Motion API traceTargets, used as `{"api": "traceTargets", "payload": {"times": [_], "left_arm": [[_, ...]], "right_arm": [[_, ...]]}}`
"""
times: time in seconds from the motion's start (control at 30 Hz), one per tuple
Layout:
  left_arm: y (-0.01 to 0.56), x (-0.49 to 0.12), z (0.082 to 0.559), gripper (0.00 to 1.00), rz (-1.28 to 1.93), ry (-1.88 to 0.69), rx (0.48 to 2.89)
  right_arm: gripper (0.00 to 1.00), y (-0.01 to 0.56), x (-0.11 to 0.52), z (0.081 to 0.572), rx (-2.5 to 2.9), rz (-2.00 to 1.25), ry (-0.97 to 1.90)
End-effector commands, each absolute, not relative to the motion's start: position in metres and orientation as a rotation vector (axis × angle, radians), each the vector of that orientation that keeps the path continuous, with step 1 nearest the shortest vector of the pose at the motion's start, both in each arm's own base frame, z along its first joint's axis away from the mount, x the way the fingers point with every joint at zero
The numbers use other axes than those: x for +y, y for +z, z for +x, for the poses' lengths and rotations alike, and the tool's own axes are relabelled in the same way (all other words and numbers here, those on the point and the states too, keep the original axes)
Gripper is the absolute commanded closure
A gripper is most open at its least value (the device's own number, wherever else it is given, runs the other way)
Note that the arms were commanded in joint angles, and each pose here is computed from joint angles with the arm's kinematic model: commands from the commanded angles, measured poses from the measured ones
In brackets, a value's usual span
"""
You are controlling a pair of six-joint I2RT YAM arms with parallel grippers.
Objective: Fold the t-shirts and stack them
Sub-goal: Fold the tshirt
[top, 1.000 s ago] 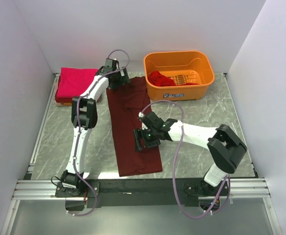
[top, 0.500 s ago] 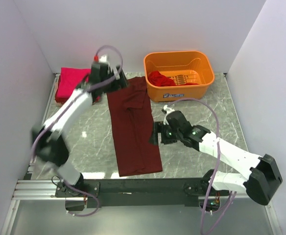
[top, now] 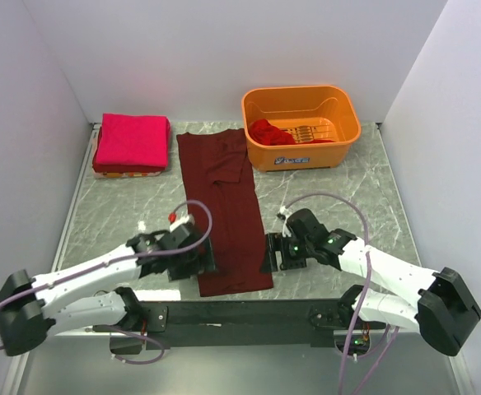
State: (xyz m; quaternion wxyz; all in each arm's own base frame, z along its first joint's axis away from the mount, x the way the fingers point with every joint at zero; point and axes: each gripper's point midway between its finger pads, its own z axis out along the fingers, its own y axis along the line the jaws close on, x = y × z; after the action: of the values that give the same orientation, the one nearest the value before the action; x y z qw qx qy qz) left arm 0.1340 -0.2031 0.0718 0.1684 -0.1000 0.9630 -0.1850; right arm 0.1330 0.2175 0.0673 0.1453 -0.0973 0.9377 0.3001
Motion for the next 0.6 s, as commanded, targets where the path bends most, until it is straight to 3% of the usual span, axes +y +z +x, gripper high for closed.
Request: {"api": "traceTargets", "payload": {"times": [0.0,0.17,0.43,0.57], "left_arm": [[0.066,-0.199,0.096,0.01,-0.437,-0.558,2.811],[0.042,-0.21,0.077,0.05,-0.382,-0.621,2.882],[0.017,-0.195,0.086,0.26,-0.367,-0.41,2.88],[0.006,-0.201,0.086,0.37,-0.362,-0.421,2.897]], "right_arm": [[0.17,0.061,0.221,0.119,2.744,-0.255,0.956],[0.19,0.052,0.216,0.113,2.797,-0.246,0.924],[0.28,0.039,0.225,0.103,2.843,-0.236,0.964],[0.32,0.029,0.222,0.101,2.868,-0.212,0.923]]}}
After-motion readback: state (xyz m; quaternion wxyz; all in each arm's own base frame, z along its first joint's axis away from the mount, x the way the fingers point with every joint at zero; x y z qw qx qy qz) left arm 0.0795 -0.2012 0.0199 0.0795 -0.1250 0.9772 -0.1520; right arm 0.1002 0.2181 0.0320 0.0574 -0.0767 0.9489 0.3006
